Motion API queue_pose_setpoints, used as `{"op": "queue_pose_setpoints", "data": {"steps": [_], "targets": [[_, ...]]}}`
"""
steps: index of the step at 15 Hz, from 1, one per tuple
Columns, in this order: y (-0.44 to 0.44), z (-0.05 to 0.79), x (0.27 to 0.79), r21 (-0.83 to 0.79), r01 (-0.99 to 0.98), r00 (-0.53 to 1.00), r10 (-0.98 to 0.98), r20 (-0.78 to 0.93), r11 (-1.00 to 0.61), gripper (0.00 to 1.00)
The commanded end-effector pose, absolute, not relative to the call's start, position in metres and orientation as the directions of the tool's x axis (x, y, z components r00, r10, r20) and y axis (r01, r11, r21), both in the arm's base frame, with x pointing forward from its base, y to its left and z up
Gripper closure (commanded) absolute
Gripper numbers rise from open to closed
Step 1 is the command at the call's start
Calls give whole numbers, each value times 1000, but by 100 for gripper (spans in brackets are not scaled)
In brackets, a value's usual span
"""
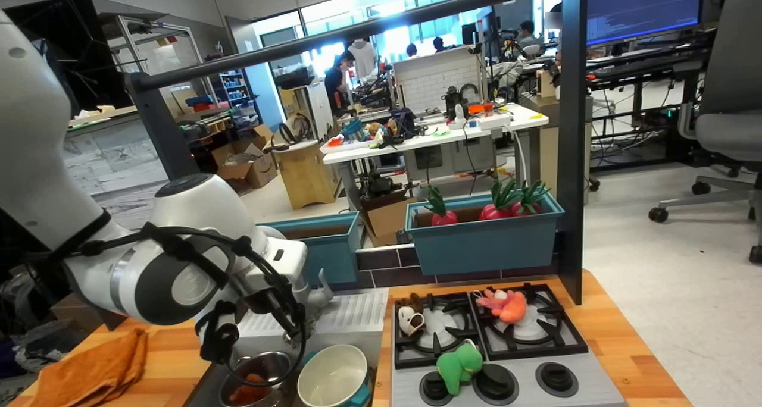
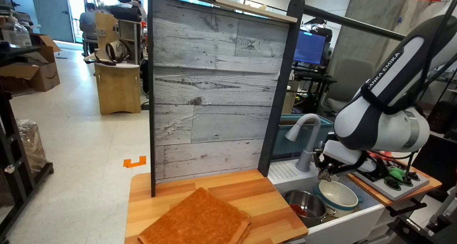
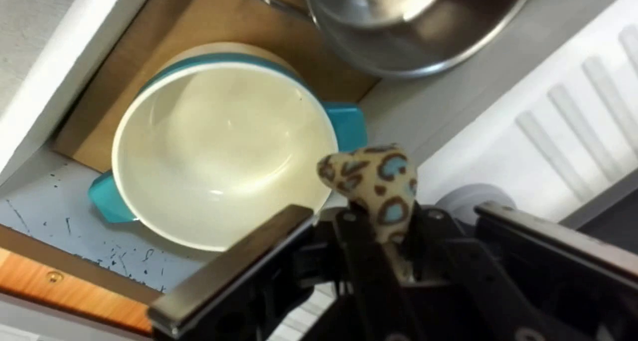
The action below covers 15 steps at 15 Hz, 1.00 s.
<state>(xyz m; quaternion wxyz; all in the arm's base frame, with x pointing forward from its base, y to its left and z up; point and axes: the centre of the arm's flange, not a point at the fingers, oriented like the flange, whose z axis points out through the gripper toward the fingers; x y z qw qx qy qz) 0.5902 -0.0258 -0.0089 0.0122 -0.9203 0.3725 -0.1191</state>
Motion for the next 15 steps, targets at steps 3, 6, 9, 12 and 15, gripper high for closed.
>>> {"op": "queue_pose_setpoints", "data": {"steps": [3,6,9,12,15], "targets": [[-50,-22,615,-122,-834,492,-826,274,-538,96],[-65,-31,619,-85,-885,421,-864,275,-458,96],[-53,-31,614,-24,-911,398,-894,207,-411,96],[-34,-29,614,5,-911,410,-901,141,-413,60],[-37,-36,607,-8,-907,414,-897,156,-420,70]]}}
